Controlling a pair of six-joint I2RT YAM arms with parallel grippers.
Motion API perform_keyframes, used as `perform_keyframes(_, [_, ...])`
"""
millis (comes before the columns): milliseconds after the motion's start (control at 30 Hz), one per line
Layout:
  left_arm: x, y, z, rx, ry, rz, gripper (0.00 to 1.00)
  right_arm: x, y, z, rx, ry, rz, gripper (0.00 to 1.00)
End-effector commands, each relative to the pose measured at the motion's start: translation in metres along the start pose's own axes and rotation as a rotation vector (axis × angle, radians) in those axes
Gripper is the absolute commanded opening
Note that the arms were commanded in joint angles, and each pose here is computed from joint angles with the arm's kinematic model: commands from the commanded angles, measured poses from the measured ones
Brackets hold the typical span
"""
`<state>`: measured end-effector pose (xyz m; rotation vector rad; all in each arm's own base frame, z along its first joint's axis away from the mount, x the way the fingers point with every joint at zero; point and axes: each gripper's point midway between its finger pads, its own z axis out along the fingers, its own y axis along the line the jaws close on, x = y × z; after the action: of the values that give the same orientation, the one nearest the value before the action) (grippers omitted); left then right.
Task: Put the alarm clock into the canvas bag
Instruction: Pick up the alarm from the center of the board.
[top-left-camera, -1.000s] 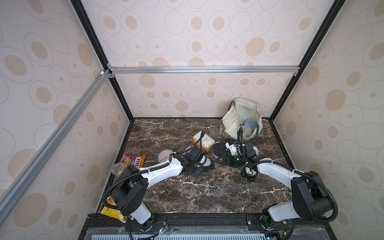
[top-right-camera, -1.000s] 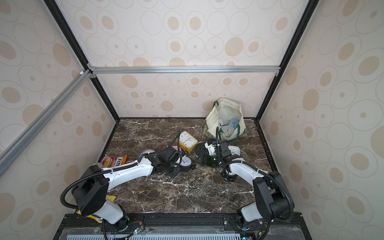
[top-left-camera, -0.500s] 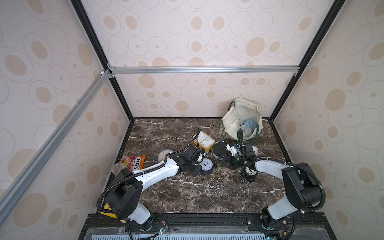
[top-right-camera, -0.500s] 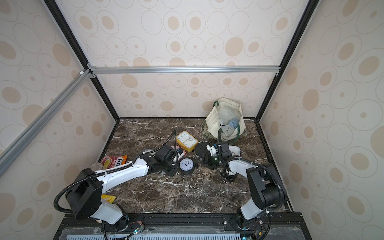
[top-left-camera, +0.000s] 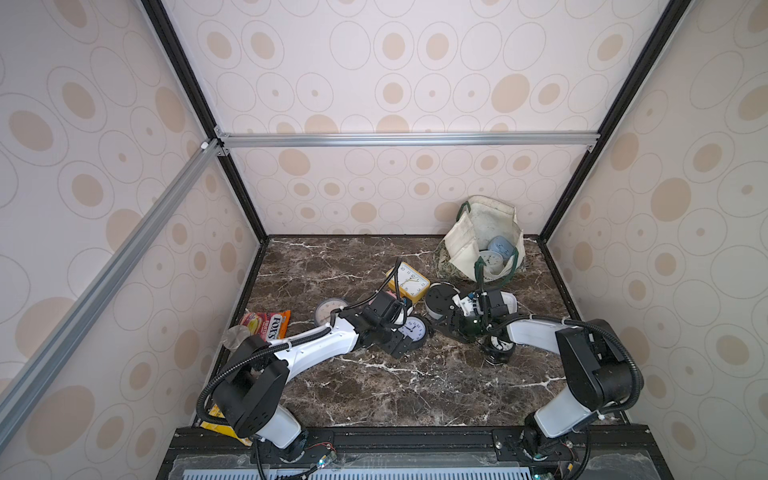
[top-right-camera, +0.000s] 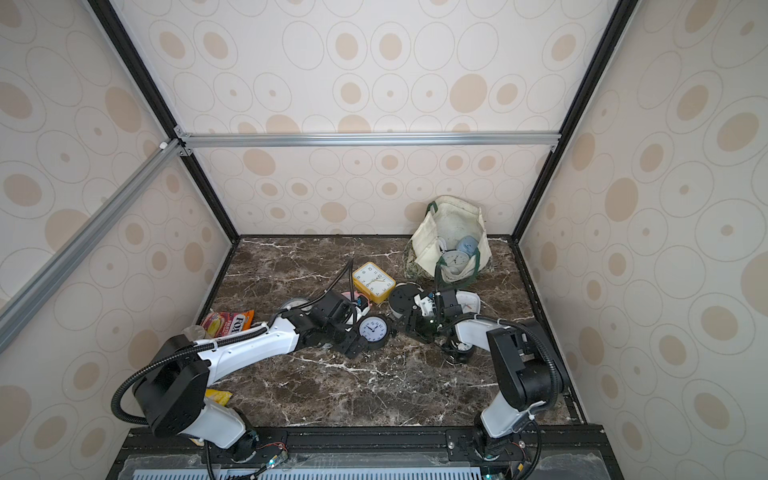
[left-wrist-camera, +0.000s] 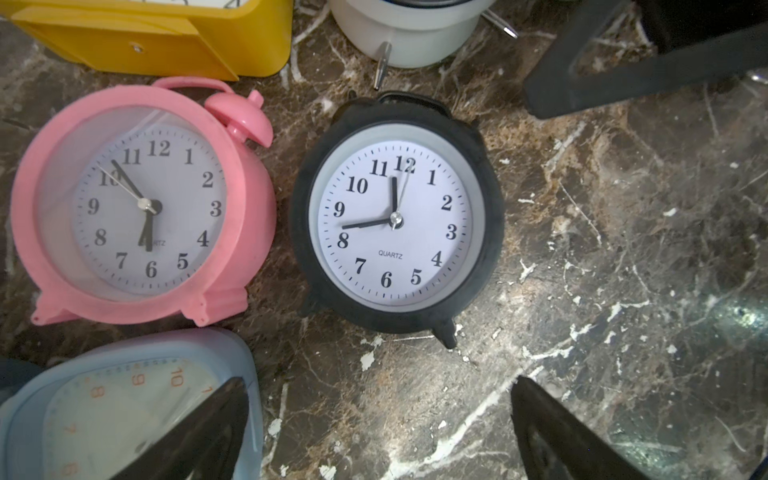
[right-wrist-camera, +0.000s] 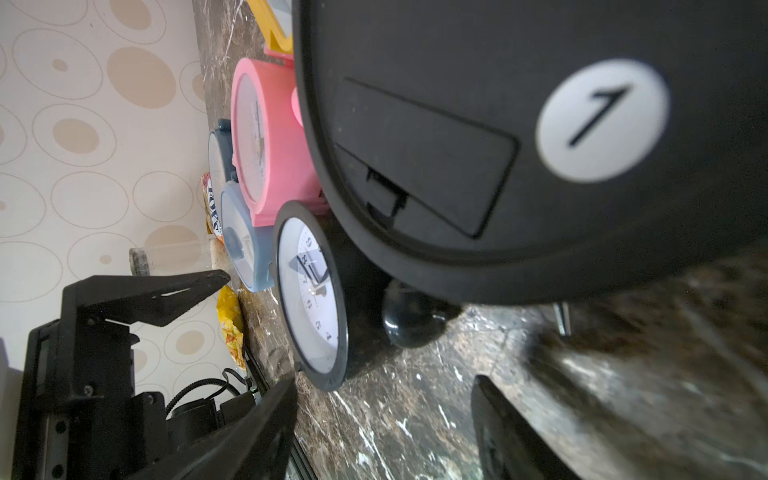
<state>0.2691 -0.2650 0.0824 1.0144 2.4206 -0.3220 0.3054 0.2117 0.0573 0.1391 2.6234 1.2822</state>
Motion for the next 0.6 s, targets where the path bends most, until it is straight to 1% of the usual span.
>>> perform_keyframes(0, [-0.006,-0.001,0.005,-0.005,0.026,0.153,0.98,0.002,0.003,0.003,-0.028,0.009,0.004,0.67])
perform_keyframes(133, [-0.002,0.006,0.015,-0.030,0.099,0.225,0.98,0.001,0.008,0.001,-0.039,0.003,-0.008,0.67])
perform_keyframes(200, [-0.007,0.006,0.018,-0.026,0.098,0.245,0.98,0.001,0.009,-0.001,-0.039,0.001,-0.014,0.67])
perform_keyframes(267, [-0.012,0.007,0.019,-0.030,0.091,0.251,0.98,0.002,0.009,-0.001,-0.043,0.003,-0.015,0.67])
perform_keyframes(367, [-0.013,0.009,0.027,-0.033,0.117,0.253,0.98,0.003,0.009,-0.001,-0.047,0.002,-0.013,0.67])
perform_keyframes(467, [-0.018,0.007,0.031,-0.023,0.113,0.254,0.98,0.003,0.010,-0.002,-0.052,0.000,-0.017,0.66])
perform_keyframes(567, [-0.018,0.007,0.035,-0.014,0.133,0.258,0.98,0.002,0.012,-0.003,-0.054,-0.003,-0.023,0.66])
